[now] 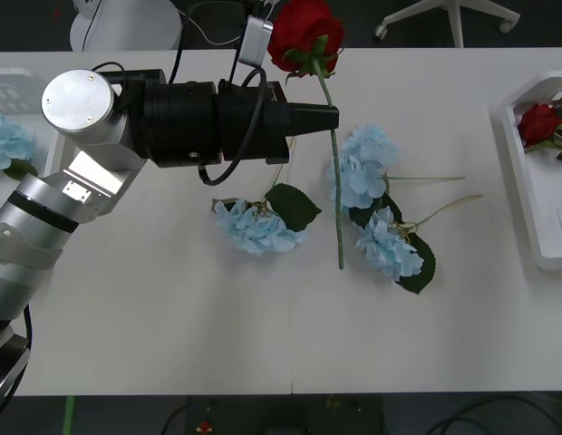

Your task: Put the red flowers into the right box and the blue flowers into the left box

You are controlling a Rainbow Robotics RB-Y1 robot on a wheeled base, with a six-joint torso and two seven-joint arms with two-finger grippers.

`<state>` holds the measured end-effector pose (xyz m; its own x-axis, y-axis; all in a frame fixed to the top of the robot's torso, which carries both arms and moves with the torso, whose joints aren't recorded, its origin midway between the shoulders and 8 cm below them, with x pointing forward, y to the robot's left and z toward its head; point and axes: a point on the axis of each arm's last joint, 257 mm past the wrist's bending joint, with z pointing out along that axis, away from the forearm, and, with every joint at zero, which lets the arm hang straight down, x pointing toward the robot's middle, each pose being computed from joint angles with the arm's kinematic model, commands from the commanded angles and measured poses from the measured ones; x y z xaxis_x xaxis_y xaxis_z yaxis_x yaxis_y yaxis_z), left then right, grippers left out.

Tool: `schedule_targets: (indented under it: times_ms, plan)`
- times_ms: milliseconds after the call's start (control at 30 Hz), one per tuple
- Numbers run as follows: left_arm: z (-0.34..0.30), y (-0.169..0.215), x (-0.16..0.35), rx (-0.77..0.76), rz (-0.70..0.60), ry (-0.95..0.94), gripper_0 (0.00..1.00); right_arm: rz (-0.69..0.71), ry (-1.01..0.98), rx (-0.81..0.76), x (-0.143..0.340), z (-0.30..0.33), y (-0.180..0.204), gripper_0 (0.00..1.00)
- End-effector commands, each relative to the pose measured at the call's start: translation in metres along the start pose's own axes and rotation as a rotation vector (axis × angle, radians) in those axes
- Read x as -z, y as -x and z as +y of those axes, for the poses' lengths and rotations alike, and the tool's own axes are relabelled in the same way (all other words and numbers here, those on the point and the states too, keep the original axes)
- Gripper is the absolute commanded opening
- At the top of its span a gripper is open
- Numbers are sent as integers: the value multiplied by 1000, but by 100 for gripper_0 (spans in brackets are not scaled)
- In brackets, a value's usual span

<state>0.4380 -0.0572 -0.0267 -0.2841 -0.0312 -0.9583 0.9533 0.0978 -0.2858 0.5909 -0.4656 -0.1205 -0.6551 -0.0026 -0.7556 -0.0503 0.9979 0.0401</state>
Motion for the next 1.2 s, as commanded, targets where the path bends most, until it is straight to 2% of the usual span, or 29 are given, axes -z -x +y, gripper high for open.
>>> schedule_targets:
  times_ms: [33,100,333,633,833,1200]
  plan:
    - [-23,26,-15,-141,-19,-52,0,-11,156,48,38,36,11,69]
    - [-23,26,-15,-141,-19,-52,0,18,268,27,46,64,-6,74]
    - [-23,26,-15,-141,-19,-52,0,87,465,80,66,132,-64,83]
    - [-23,26,-15,-141,-19,-52,0,155,748,73,113,221,-122,84]
    - [-23,26,-15,-141,-19,-52,0,172,911,42,144,266,-141,84]
    - [-23,26,-15,-141,-19,-52,0,118,1047,-6,172,327,-164,84]
